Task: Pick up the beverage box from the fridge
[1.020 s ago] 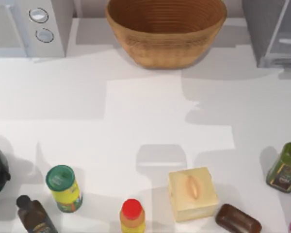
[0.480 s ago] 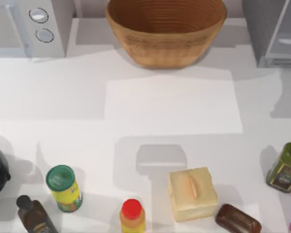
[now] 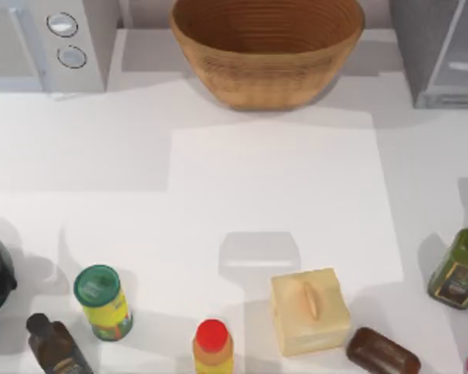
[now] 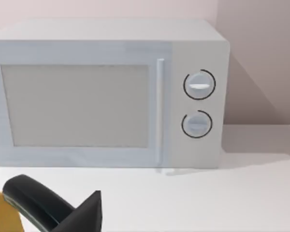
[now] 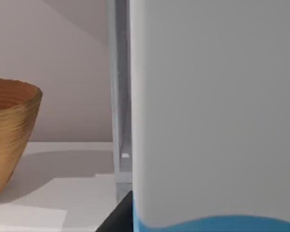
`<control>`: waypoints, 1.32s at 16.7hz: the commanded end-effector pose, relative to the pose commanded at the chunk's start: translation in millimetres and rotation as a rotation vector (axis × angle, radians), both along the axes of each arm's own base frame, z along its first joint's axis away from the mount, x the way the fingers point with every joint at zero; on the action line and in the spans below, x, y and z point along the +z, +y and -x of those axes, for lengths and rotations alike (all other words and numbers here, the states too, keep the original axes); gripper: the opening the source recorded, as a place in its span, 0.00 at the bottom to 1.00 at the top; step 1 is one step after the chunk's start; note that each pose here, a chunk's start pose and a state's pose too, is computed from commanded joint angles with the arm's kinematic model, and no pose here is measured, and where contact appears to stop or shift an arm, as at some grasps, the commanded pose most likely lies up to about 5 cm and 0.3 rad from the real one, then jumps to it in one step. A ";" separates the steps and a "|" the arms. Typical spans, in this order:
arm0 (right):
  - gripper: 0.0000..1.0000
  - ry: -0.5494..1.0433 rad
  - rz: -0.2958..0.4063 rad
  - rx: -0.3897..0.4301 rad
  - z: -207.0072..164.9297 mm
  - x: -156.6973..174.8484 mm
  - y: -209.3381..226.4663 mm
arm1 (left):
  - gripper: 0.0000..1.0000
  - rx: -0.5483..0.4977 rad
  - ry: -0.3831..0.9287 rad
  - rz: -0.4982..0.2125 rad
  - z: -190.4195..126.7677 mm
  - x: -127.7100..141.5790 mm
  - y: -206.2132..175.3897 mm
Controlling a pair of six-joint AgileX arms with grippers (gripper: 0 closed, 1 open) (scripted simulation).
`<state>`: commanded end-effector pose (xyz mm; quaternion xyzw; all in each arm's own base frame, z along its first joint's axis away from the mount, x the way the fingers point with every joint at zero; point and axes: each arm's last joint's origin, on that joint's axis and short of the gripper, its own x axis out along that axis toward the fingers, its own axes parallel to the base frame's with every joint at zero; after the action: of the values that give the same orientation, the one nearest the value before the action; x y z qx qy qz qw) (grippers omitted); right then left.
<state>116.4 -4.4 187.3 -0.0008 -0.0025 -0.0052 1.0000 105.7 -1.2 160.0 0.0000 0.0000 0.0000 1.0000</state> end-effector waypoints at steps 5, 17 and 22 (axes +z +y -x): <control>0.00 0.005 -0.001 0.009 10.4 -26.2 3.0 | 1.00 0.000 0.000 0.000 0.0 0.0 0.0; 0.00 -0.190 0.015 0.093 5.2 42.7 13.7 | 1.00 0.000 0.000 0.000 0.0 0.0 0.0; 0.00 -0.349 -0.009 0.245 -43.7 112.7 46.2 | 1.00 0.000 0.000 0.000 0.0 0.0 0.0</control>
<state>160.1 41.8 300.1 0.0050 -0.1755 0.1161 0.9776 105.7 -1.2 160.0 0.0000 0.0000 0.0000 1.0000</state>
